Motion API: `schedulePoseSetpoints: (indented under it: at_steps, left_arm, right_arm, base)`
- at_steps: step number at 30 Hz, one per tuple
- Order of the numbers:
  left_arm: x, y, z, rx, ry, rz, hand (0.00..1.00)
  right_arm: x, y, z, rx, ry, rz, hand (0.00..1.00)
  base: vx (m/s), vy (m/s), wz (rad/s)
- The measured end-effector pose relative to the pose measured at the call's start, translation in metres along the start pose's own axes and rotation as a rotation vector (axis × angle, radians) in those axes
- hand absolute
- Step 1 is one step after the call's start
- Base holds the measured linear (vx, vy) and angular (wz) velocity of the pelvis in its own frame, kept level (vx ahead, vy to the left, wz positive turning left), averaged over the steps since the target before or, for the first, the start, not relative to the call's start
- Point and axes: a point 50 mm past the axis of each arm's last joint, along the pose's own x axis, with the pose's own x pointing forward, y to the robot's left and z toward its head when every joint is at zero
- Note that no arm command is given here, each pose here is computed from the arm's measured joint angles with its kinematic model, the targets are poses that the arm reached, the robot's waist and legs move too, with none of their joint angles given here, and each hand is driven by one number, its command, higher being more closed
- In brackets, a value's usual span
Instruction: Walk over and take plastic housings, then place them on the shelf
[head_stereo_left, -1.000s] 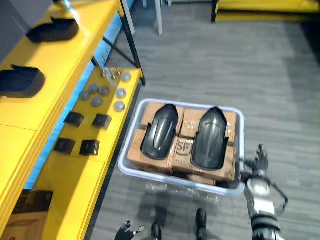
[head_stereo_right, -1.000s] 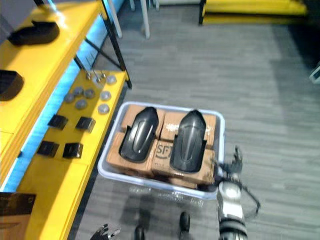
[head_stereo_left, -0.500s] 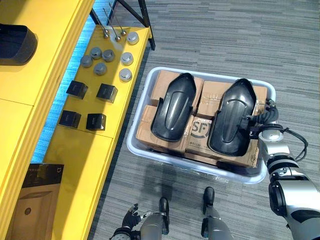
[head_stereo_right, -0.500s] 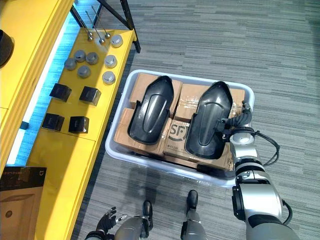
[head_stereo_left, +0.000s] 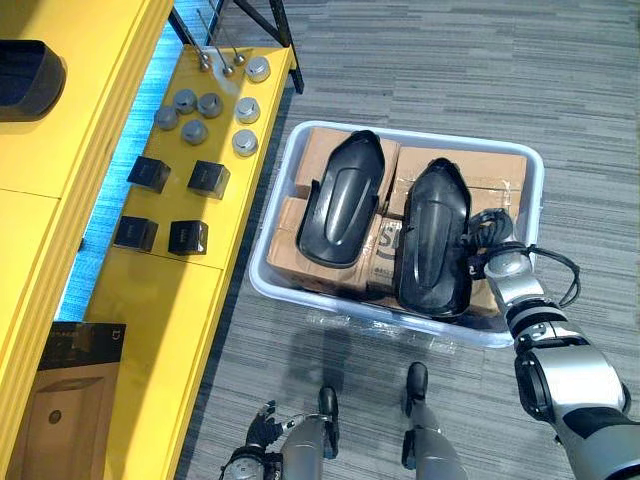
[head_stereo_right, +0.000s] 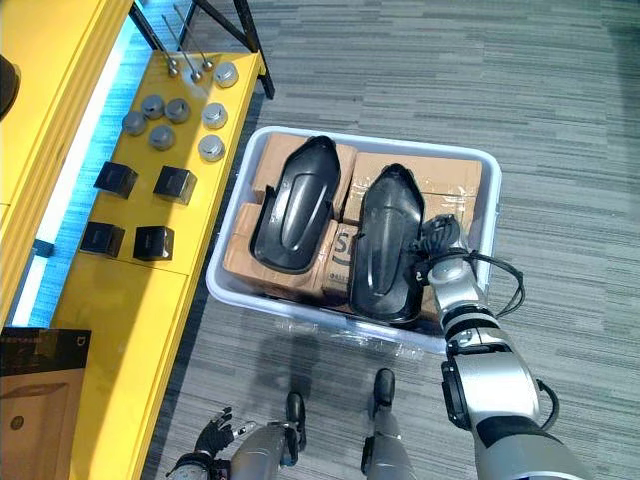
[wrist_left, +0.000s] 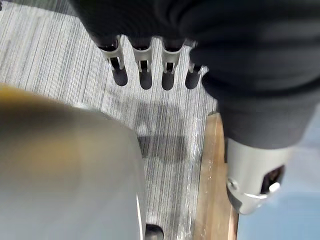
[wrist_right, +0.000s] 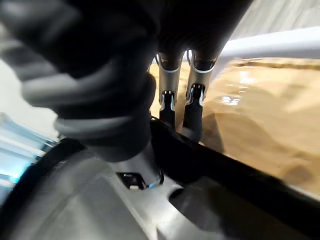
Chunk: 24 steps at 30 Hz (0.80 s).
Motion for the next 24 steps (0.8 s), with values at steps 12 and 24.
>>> schedulePoseSetpoints:
  at_steps: [12, 24]
  left_arm:
    - [0.000, -0.003, 0.003, -0.009, -0.012, -0.001, 0.00]
    - [-0.028, -0.014, 0.101, -0.155, -0.511, -0.002, 0.00]
  right_arm:
    - [0.006, -0.024, -0.007, 0.032, 0.117, -0.072, 1.00]
    - [-0.033, -0.037, 0.041, -0.166, -0.414, -0.354, 1.00]
  base:
    - [0.01, 0.013, 0.05]
    - [0.02, 0.013, 0.03]
